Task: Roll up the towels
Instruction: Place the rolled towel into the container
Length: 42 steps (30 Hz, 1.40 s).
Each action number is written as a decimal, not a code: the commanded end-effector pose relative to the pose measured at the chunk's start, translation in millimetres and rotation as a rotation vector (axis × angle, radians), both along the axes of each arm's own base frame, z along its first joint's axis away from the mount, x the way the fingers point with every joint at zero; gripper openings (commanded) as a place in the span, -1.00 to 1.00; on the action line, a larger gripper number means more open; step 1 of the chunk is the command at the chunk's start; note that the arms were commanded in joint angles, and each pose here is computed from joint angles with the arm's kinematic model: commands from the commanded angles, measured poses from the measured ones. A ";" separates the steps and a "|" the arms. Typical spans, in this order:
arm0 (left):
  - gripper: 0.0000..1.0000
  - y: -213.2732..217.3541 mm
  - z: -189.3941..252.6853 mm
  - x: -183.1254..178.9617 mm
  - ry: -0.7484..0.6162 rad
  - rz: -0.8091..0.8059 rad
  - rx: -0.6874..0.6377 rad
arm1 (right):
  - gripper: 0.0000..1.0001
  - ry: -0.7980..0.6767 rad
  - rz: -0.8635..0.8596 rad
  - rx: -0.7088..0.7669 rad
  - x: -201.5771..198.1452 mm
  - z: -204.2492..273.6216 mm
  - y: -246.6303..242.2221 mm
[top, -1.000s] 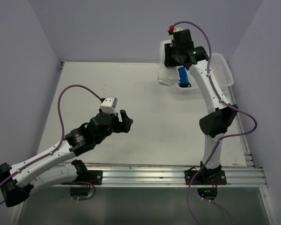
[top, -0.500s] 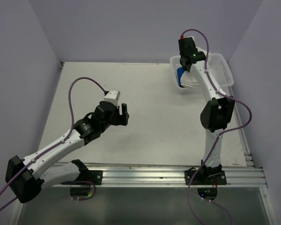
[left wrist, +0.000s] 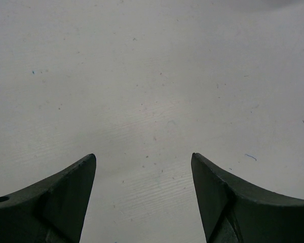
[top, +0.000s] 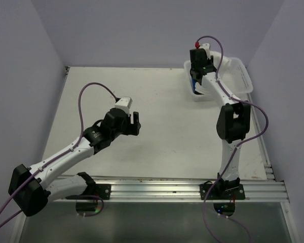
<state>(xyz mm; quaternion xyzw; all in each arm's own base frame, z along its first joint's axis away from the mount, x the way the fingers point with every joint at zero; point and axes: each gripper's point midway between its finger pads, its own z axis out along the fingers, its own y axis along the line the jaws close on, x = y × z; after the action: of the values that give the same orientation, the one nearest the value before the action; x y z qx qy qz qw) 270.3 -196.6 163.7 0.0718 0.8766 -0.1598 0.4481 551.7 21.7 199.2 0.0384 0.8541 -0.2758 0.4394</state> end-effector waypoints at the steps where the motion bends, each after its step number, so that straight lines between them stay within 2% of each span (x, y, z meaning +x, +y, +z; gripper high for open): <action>1: 0.58 -3.3 8.1 9.9 -0.041 -0.014 -0.012 | -0.83 -0.281 -0.107 0.058 14.1 60.2 -7.1; 7: 0.58 -5.3 1.8 9.8 -0.023 -0.021 -0.017 | -0.79 -0.401 -0.176 0.098 18.5 74.7 -12.7; 13: 0.58 -2.1 -4.9 10.1 -0.012 -0.010 -0.002 | -0.78 -0.458 -0.239 0.126 30.2 59.7 -22.0; 18: 0.58 -2.2 -12.3 8.5 0.005 -0.010 0.000 | -0.78 -0.459 -0.321 0.104 41.3 35.4 -40.0; 28: 0.58 -5.4 -23.0 6.9 0.032 -0.022 0.004 | -0.73 -0.382 -0.351 0.103 48.0 -17.5 -52.8; 33: 0.58 -5.6 -31.7 5.3 0.055 -0.025 0.014 | -0.74 -0.358 -0.487 0.370 41.6 -66.6 -93.7; 34: 0.58 -6.5 -32.8 4.7 0.059 -0.030 0.013 | -0.73 -0.354 -0.488 0.431 39.8 -77.8 -89.5; 41: 0.58 -10.0 -35.7 5.2 0.067 -0.041 0.008 | -0.72 -0.327 -0.530 0.565 29.6 -105.0 -97.9; 42: 0.58 -10.9 -36.7 4.6 0.070 -0.045 0.009 | -0.72 -0.356 -0.571 0.600 26.9 -103.9 -113.6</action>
<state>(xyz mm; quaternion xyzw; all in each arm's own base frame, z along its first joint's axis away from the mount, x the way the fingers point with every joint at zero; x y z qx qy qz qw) 269.1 -200.4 121.0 0.0836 0.8994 -0.1525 0.4011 586.3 -93.2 92.9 0.3942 0.7777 -0.1646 0.4612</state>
